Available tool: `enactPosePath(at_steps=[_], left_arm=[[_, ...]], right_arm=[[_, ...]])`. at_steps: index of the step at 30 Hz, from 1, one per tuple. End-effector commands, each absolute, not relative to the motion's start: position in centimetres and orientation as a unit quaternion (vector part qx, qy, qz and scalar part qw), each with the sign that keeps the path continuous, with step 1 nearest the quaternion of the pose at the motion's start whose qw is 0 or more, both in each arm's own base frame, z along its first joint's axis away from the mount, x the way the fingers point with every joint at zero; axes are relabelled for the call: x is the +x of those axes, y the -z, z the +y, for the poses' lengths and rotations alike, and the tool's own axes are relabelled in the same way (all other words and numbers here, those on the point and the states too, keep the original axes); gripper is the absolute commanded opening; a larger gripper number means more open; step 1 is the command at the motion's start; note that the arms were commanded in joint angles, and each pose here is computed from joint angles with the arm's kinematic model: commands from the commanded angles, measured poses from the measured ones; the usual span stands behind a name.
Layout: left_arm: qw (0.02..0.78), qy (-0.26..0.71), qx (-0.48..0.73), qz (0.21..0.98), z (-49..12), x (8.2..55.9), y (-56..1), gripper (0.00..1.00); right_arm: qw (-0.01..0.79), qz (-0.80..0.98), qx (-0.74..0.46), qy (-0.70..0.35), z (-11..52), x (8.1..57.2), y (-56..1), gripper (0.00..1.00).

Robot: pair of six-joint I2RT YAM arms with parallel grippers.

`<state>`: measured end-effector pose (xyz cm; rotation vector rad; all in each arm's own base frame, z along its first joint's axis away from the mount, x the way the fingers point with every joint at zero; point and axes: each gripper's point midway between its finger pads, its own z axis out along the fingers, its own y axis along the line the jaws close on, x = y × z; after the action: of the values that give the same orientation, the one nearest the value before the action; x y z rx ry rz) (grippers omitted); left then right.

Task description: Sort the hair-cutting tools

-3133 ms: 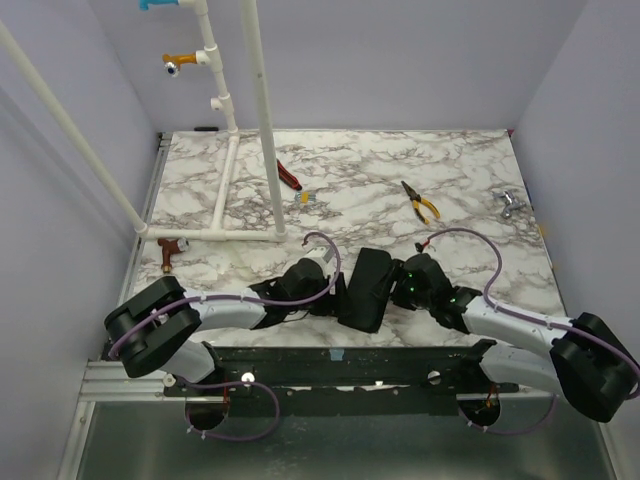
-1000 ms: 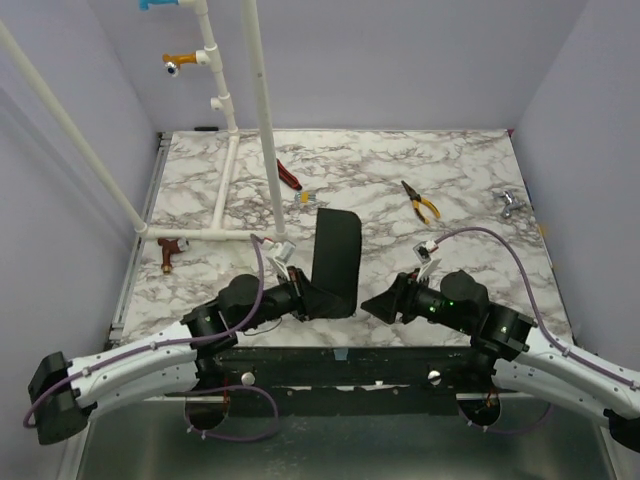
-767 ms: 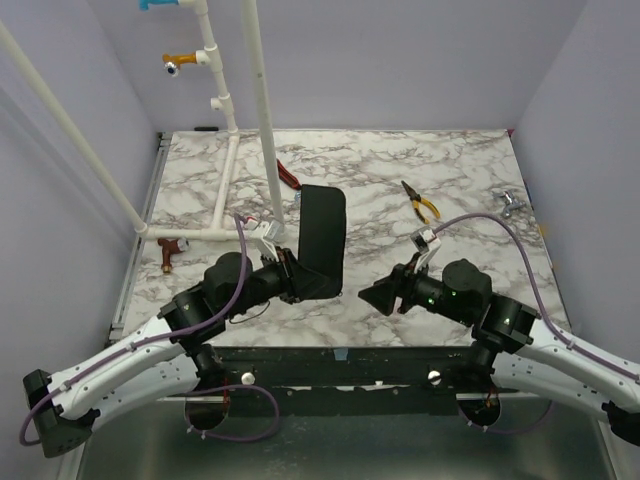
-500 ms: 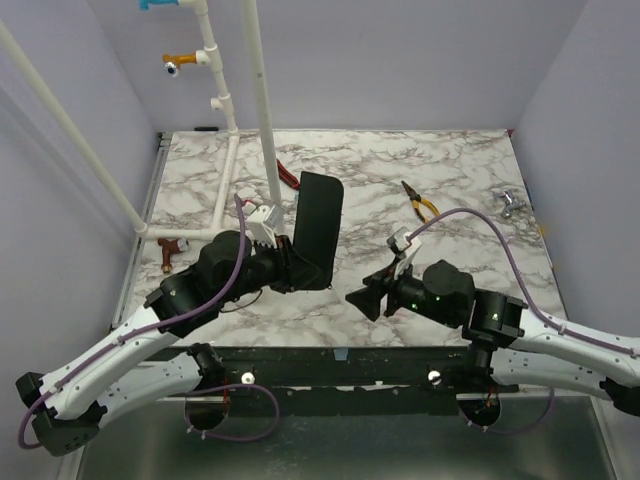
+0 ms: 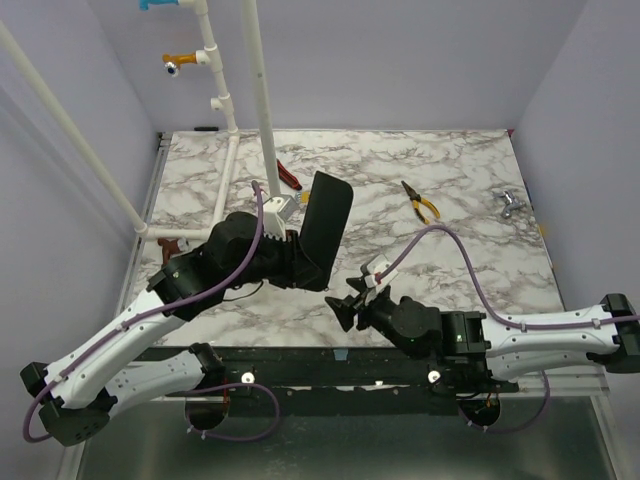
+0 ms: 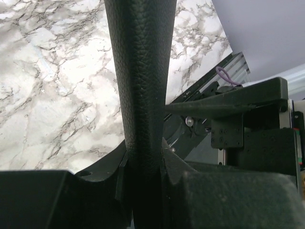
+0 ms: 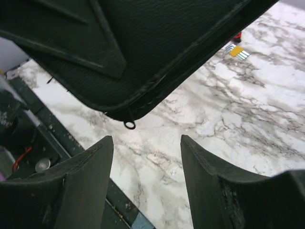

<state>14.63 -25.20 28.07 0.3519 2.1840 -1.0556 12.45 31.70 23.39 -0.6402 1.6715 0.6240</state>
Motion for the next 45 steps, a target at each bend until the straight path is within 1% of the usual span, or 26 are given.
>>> enactPosePath(at_steps=[1, 8, 17, 21, 26, 31, 36, 40, 41, 43, 45], left_arm=[[0.353, 0.428, 0.164, 0.816, -25.4, 14.1, -31.4, 0.0], [0.354, 0.376, 0.164, 0.841, -24.3, 14.8, -31.7, 0.0], [0.359, 0.369, 0.174, 0.839, -24.6, 14.9, -33.4, 0.0], [0.358, 0.369, 0.176, 0.839, -24.9, 14.9, -33.5, 0.0], [0.355, 0.365, 0.178, 0.842, -25.0, 14.9, -33.3, 0.0], [0.353, 0.364, 0.178, 0.843, -25.2, 14.8, -33.1, 0.0], [0.352, 0.363, 0.18, 0.844, -25.3, 14.8, -32.8, 0.0], [0.349, 0.361, 0.181, 0.845, -25.2, 14.8, -32.4, 0.0], [0.35, 0.361, 0.182, 0.845, -25.2, 14.8, -32.4, 0.0], [0.35, 0.36, 0.181, 0.845, -25.2, 14.8, -32.3, 0.0], [0.35, 0.36, 0.182, 0.845, -25.1, 14.7, -32.2, 0.0]], right_arm=[[0.641, 0.696, -0.206, -0.252, 30.8, 14.4, -25.2, 0.61], [0.643, 0.677, -0.218, -0.283, 32.1, 13.8, -25.7, 0.62], [0.661, 0.658, -0.207, -0.296, 32.5, 14.0, -26.6, 0.6], [0.667, 0.651, -0.2, -0.303, 32.9, 14.0, -26.9, 0.58], [0.671, 0.65, -0.194, -0.301, 33.4, 14.2, -27.1, 0.52], [0.673, 0.645, -0.192, -0.306, 33.6, 14.1, -27.3, 0.44], [0.673, 0.646, -0.191, -0.306, 33.7, 14.2, -27.3, 0.28], [0.67, 0.649, -0.193, -0.304, 33.5, 14.1, -27.2, 0.17], [0.67, 0.649, -0.193, -0.304, 33.5, 14.1, -27.1, 0.14], [0.668, 0.652, -0.19, -0.303, 33.3, 14.2, -27.1, 0.01], [0.666, 0.655, -0.19, -0.302, 33.3, 14.2, -26.9, 0.01]])
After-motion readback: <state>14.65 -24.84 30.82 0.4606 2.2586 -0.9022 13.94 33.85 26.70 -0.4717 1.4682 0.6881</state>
